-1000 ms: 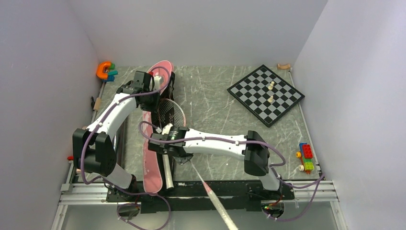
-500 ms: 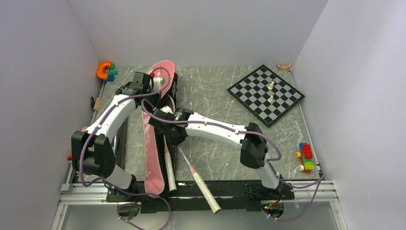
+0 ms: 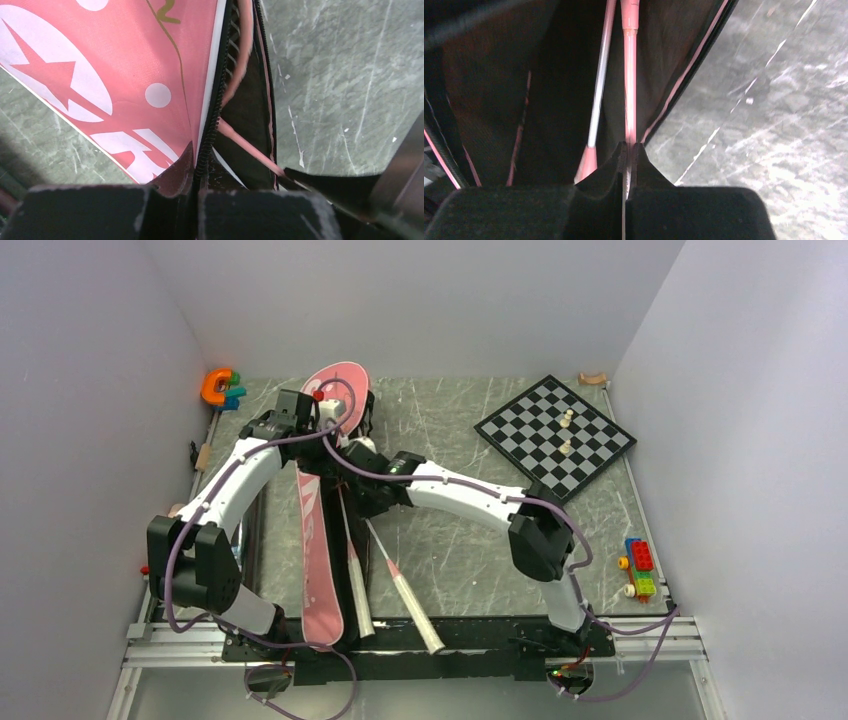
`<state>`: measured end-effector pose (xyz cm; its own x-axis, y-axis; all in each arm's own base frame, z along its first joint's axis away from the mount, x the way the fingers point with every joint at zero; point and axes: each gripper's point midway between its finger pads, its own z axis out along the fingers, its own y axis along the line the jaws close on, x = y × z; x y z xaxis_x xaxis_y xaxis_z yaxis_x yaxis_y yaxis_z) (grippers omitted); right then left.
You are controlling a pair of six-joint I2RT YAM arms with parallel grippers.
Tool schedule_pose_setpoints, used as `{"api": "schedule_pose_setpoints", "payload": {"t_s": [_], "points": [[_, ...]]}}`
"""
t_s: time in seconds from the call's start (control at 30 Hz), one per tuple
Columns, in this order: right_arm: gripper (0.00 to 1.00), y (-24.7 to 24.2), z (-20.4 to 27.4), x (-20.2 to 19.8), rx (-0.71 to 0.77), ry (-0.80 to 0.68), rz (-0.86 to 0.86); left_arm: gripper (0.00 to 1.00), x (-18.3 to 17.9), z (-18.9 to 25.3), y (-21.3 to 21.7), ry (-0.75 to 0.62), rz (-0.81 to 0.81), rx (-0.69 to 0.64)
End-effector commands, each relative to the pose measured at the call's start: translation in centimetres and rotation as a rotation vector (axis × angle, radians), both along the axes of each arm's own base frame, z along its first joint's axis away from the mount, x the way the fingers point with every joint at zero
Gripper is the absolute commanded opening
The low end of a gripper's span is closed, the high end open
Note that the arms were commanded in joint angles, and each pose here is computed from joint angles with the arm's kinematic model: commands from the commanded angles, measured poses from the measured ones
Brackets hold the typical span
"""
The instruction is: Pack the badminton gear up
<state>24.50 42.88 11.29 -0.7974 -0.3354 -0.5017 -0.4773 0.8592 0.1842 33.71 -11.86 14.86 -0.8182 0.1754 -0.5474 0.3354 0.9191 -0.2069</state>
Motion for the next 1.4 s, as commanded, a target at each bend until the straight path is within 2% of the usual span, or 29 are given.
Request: {"api": "schedule_pose_setpoints", "payload": {"t_s": [0.0,0.17,0.33,0.6,0.83,0.87,0.93,1.0,1.2,1.37], "points": [[0.0,3.0,8.8,4.7,0.386,-0.126,-0.084,0.0,-1.1,2.7,-2.2,-0.037,-0.074,-0.108],[0.0,3.0,9.1,5.7,0.514,-0.079,-0.114,0.0,-1.1,2.8,-2.4,-0.037,-0.081,-0.118],[0.0,3.4,8.6,6.6,0.58,-0.043,-0.167,0.0,-1.3,3.4,-2.8,-0.039,-0.092,-0.135],[0.0,2.9,9.2,9.0,0.677,-0.085,-0.352,0.0,-2.0,4.2,-3.7,-0.04,-0.135,-0.17],[0.0,4.7,8.1,9.2,0.701,-0.054,-0.305,0.0,-2.6,4.3,-4.1,-0.044,-0.157,-0.186],[0.01,4.8,7.8,8.9,0.699,-0.041,-0.295,0.0,-2.6,4.2,-4.1,-0.043,-0.158,-0.186],[0.21,4.8,7.2,8.7,0.683,-0.032,-0.291,0.0,-2.6,4.1,-4.1,-0.042,-0.158,-0.184],[0.3,4.8,6.7,8.1,0.662,-0.01,-0.272,0.0,-2.5,4.0,-4.1,-0.037,-0.155,-0.183],[0.46,4.2,7.5,7.3,0.656,0.008,-0.256,0.0,-2.4,4.0,-4.1,-0.036,-0.152,-0.182],[0.51,3.3,10.5,6.4,0.666,-0.023,-0.216,0.0,-2.5,3.7,-3.9,-0.039,-0.146,-0.171]]}}
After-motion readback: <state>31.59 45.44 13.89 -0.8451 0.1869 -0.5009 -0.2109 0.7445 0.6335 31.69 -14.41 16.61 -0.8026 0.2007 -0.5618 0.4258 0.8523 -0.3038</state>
